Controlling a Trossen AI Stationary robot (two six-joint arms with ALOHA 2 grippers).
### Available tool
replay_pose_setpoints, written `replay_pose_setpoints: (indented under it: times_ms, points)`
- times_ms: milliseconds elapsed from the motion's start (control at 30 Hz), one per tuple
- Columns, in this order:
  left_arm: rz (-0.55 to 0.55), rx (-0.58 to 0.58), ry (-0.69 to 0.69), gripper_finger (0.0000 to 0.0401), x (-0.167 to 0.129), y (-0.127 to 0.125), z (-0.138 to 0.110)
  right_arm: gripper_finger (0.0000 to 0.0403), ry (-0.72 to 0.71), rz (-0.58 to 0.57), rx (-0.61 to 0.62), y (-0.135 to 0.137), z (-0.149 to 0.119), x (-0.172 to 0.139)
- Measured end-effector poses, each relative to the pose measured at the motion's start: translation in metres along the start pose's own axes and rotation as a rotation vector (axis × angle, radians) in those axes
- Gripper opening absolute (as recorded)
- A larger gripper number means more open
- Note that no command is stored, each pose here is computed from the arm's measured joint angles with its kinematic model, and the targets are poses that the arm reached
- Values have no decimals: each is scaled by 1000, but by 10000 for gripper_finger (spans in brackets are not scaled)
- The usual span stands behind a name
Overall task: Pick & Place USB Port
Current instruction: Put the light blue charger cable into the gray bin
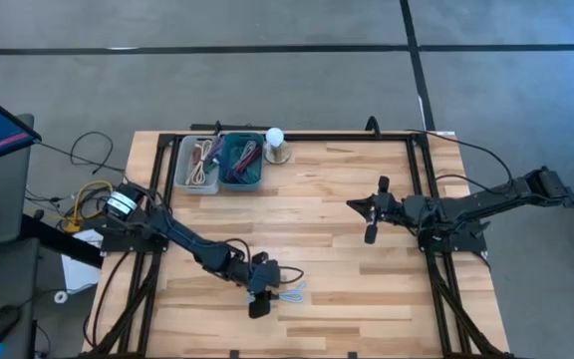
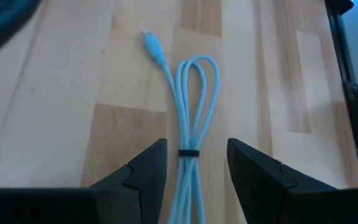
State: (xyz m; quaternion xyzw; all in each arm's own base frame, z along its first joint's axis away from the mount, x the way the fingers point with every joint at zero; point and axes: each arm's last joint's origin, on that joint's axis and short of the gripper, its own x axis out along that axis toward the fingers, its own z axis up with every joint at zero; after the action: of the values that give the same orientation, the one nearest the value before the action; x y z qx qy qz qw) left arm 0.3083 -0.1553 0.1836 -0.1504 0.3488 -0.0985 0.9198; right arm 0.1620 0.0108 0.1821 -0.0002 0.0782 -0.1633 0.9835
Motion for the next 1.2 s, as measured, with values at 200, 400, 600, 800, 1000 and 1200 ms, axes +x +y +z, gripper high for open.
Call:
replay_pose_setpoints:
  times_ms: [200, 400, 600, 800, 1000, 1200]
  points:
    - [-12, -19, 30, 168, 4, 0, -4, 3, 0, 0, 0, 0, 0, 0]
    - [8, -37, 76, 168, 21, 4, -17, 3, 0, 2, 0, 0, 0, 0]
    - [20, -36, 81, 158, 24, 5, -19, 3, 0, 2, 9, 0, 0, 0]
    - [32, -35, 89, 90, 24, 6, -21, 3, -1, 2, 27, 0, 0, 0]
    - [33, -40, 94, 26, 25, 7, -21, 3, -9, 2, 31, 0, 1, 0]
    - [45, -25, 84, 9, 24, 6, -21, 3, -9, 2, 31, 0, 1, 0]
